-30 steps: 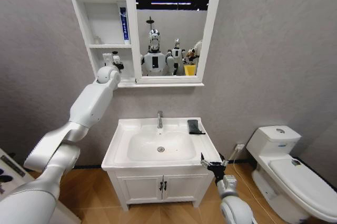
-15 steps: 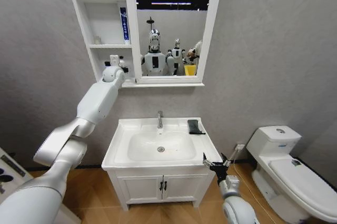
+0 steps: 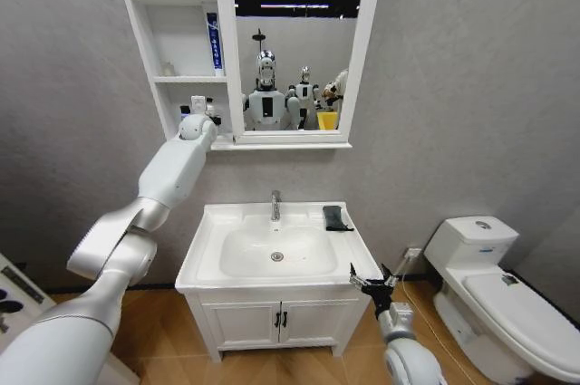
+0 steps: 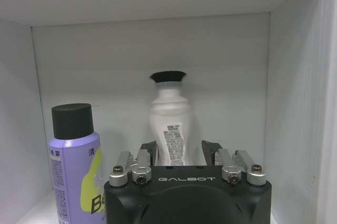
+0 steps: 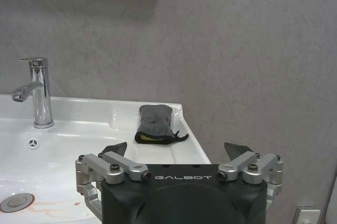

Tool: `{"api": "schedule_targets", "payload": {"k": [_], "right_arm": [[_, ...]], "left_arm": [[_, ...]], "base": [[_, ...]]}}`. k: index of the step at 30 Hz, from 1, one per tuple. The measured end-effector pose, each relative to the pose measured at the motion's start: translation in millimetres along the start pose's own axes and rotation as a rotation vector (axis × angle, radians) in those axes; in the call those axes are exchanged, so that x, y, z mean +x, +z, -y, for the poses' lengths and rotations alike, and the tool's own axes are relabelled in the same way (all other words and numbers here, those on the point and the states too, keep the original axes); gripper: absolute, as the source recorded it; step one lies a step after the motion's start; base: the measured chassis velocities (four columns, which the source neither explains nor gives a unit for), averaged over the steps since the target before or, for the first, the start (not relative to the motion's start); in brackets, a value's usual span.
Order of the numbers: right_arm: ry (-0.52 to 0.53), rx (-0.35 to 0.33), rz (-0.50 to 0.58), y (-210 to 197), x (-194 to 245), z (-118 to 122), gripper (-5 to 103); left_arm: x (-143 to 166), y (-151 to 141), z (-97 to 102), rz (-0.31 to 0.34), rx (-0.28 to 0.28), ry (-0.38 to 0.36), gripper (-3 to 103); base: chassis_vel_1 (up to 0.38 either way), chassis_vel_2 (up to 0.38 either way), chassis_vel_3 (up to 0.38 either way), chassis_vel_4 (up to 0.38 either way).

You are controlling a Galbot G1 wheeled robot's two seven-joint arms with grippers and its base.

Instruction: Move facial cleanser and shampoo from washbasin to cabinet, then wipe washbasin with towel.

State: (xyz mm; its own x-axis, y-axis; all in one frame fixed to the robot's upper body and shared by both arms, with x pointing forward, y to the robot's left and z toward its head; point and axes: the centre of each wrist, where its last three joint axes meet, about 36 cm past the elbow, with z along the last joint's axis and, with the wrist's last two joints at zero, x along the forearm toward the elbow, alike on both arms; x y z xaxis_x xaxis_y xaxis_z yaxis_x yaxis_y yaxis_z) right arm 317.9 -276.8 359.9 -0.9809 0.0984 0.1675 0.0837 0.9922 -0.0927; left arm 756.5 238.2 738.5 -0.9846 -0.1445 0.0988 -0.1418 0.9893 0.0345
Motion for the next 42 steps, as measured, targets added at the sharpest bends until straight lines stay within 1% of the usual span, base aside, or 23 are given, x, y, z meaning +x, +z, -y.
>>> {"api": "schedule_targets", "payload": {"k": [3,5,6,7,9,10,11,12,23,26,27,29,31,33,34,35,36,37,38,39,40,41,42], "right_arm": [[0.0,0.001,-0.002,0.2,-0.1,0.0,100],[0.0,0.001,-0.003,0.8,-0.1,0.2,100],[0.0,0.002,-0.005,1.2,-0.2,0.2,100],[0.0,0.002,-0.005,1.2,-0.2,0.2,100],[0.0,0.004,-0.007,1.9,-0.2,0.2,100],[0.0,0.004,-0.007,1.9,-0.2,0.2,100],[-0.001,0.004,-0.006,1.7,-0.5,-0.1,100],[-0.001,0.003,-0.005,1.2,-1.1,-0.5,100],[-0.007,0.004,0.002,-2.0,-0.4,-5.0,100],[-0.015,-0.005,0.013,-10.4,0.2,-10.0,100],[-0.015,-0.005,0.013,-10.4,0.2,-10.0,100],[-0.016,-0.01,0.017,-14.5,0.1,-11.3,100],[-0.02,-0.017,0.023,-21.7,0.0,-12.6,100],[-0.019,-0.018,0.034,-27.3,-1.2,-12.7,100],[-0.019,-0.018,0.034,-27.3,-1.2,-12.7,100],[-0.018,-0.018,0.038,-29.4,-0.8,-12.2,100],[-0.018,-0.018,0.038,-29.4,-0.8,-12.2,100],[-0.017,-0.018,0.042,-31.5,0.0,-11.8,100],[-0.019,-0.019,0.048,-34.7,1.4,-11.6,100],[-0.019,-0.019,0.048,-34.7,1.4,-11.6,100],[-0.019,-0.019,0.051,-36.3,2.0,-11.7,100],[-0.022,-0.019,0.057,-39.3,2.7,-12.1,100],[-0.023,-0.019,0.061,-40.7,3.1,-12.6,100]], "left_arm": [[-1.3,0.6,-0.9,0.002,0.002,-0.005,57],[-1.4,0.3,-2.4,0.004,0.003,-0.006,57],[-1.1,-0.2,-4.3,0.006,0.004,-0.008,68],[-1.1,-0.2,-4.3,0.006,0.004,-0.008,68],[1.3,-1.4,-9.1,0.015,0.006,-0.009,80],[1.3,-1.4,-9.1,0.015,0.006,-0.009,80],[4.1,-3.2,-12.3,0.023,0.009,-0.006,85],[7.9,-4.9,-14.9,0.03,0.013,-0.002,95],[52.5,2.6,-34.3,0.058,0.014,0.017,100],[94.6,18.9,-35.1,0.081,0.042,0.053,100],[94.6,18.9,-35.1,0.081,0.042,0.053,100],[107.1,29.8,-37.1,0.091,0.044,0.058,100],[136.6,53.4,-43.4,0.104,0.042,0.078,100],[185.8,89.9,-62.1,0.113,0.023,0.077,100],[185.8,89.9,-62.1,0.113,0.023,0.077,100],[209.4,113.7,-70.1,0.117,-0.001,0.067,100],[209.4,113.7,-70.1,0.117,-0.001,0.067,100],[224.0,129.7,-77.8,0.128,-0.01,0.052,100],[249.6,156.2,-96.0,0.149,-0.019,0.013,100],[249.6,156.2,-96.0,0.149,-0.019,0.013,100],[263.1,173.3,-106.8,0.151,-0.019,-0.002,100],[286.6,206.6,-125.0,0.144,-0.031,-0.036,100],[299.9,223.6,-133.3,0.144,-0.043,-0.055,100]], "base": [[0.0,0.0,0.0,0.0],[0.0,0.0,0.0,0.0],[0.0,0.0,0.0,0.0],[0.0,0.0,0.0,0.0],[0.0,0.0,0.0,0.0],[0.0,0.0,0.0,0.0],[0.0,0.0,0.0,0.0],[0.0,0.0,0.0,0.0],[0.0,0.0,0.0,0.0],[0.0,0.0,0.0,0.0],[0.0,0.0,0.0,0.0],[0.0,0.0,0.0,0.0],[0.0,0.0,0.0,0.0],[0.0,0.0,0.0,0.0],[0.0,0.0,0.0,0.0],[0.0,0.0,0.0,0.0],[0.0,0.0,0.0,0.0],[0.0,0.0,0.0,0.0],[0.0,0.0,0.0,0.0],[0.0,0.0,0.0,0.0],[0.0,0.0,0.0,0.0],[0.0,0.0,0.0,0.0],[0.0,0.0,0.0,0.0]]}}
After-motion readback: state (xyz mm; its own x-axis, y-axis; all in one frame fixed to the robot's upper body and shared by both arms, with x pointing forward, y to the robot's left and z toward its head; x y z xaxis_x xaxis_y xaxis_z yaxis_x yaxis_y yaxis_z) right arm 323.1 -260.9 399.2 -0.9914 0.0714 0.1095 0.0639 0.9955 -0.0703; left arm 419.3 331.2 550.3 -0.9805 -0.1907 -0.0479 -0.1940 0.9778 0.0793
